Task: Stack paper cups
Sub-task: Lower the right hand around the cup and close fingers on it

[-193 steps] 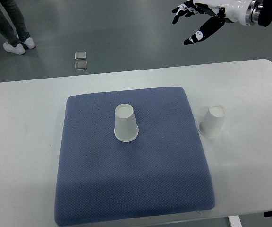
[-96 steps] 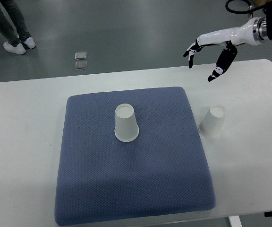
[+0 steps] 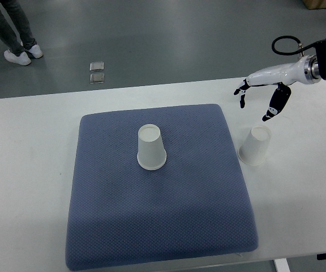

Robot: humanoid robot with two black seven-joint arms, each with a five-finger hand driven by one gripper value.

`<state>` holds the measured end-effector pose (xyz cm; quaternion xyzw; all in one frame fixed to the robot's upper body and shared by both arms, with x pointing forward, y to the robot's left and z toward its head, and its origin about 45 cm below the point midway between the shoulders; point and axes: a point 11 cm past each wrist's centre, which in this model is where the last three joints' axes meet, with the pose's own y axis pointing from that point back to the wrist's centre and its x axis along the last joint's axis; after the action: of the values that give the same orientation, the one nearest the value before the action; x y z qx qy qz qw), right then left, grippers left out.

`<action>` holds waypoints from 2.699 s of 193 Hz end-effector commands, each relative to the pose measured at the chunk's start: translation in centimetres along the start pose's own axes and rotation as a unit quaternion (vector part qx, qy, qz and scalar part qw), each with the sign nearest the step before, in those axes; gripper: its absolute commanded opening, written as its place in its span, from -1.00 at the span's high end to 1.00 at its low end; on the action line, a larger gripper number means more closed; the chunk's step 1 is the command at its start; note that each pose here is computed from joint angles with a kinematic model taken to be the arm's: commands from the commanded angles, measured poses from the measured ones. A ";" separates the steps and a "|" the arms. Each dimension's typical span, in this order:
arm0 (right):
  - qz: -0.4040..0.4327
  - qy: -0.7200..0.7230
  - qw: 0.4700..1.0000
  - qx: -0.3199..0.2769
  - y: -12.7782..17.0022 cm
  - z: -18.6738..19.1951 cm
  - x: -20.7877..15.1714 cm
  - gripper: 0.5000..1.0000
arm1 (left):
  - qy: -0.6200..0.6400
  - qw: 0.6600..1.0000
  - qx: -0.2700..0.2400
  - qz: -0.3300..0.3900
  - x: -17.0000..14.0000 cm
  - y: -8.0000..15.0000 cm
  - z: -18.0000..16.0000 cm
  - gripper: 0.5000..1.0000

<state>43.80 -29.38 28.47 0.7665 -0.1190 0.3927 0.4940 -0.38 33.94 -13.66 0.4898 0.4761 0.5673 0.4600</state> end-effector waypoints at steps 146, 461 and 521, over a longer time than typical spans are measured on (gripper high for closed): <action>0.004 -0.035 0.999 -0.003 -1.3 2.2 -7.0 -0.64 | 0.000 1.000 0.000 -0.001 0.0 0.0 0.0 -1.00; -0.005 -0.044 0.999 0.001 -4.2 1.8 -11.8 0.69 | 0.000 1.000 0.000 0.000 0.0 0.0 0.0 -1.00; -0.004 -0.042 0.999 0.001 -4.1 1.9 -11.3 1.00 | 0.000 1.000 0.000 -0.001 0.0 0.0 0.0 -1.00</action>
<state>39.44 -31.30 17.03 0.7838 -0.1362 0.3574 0.4893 -0.38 33.95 -13.66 0.4899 0.4760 0.5674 0.4599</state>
